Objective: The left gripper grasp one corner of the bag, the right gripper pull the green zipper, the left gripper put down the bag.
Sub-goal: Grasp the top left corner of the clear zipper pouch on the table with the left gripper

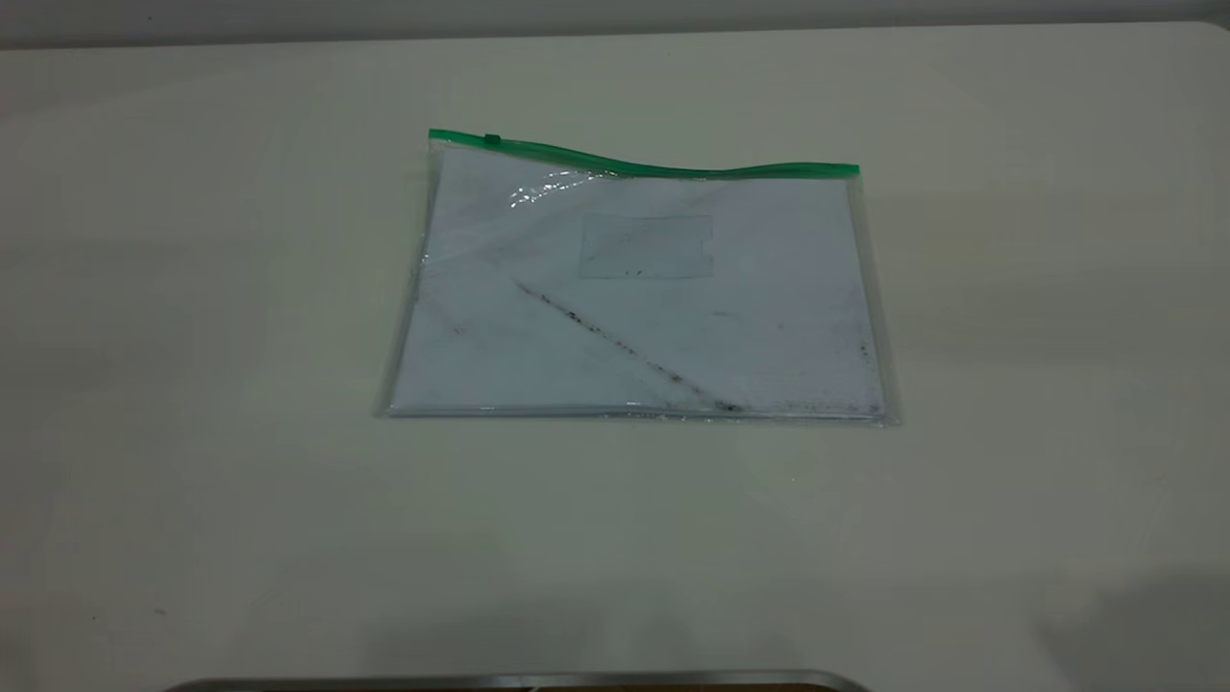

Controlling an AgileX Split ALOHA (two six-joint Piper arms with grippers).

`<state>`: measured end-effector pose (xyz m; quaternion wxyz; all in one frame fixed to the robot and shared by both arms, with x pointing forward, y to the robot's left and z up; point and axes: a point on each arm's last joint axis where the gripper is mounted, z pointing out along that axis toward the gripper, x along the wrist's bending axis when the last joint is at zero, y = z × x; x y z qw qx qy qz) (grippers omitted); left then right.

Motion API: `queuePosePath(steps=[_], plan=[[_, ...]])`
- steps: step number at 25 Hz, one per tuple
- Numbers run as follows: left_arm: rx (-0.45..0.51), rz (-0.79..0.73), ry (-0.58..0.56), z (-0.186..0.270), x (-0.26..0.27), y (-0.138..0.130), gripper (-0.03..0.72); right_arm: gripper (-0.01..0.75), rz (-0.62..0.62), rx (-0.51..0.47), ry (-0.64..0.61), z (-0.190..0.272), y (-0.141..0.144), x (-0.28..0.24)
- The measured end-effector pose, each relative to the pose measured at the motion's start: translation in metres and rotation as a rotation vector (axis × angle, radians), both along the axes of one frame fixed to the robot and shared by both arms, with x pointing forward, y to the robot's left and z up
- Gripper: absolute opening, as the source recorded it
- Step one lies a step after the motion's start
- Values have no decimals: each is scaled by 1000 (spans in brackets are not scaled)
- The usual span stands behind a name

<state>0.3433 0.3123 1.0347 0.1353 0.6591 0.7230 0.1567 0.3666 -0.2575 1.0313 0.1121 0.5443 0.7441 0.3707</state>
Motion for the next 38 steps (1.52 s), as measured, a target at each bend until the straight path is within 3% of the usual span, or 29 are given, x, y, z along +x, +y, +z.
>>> queuePosePath(steps=[3,6,11,19,25,30,38], plan=[[16,-40,12,-6,39,4,453,433,37,1,-2,-15,3,30],[-22,-87,-1,-13,74,2,497,488,61,-11,-21,-27,4,56],[-116,-179,-17,-27,123,-5,523,534,60,49,1,-43,16,107],[-303,-257,-13,-70,202,-15,523,520,271,55,53,-74,86,182],[-315,-209,-105,-110,243,-11,523,500,281,119,125,-111,107,230],[-386,-366,-70,-149,286,-18,523,498,330,210,163,-127,124,252],[-530,-486,-7,-215,339,-47,523,497,349,224,167,-136,129,260]])
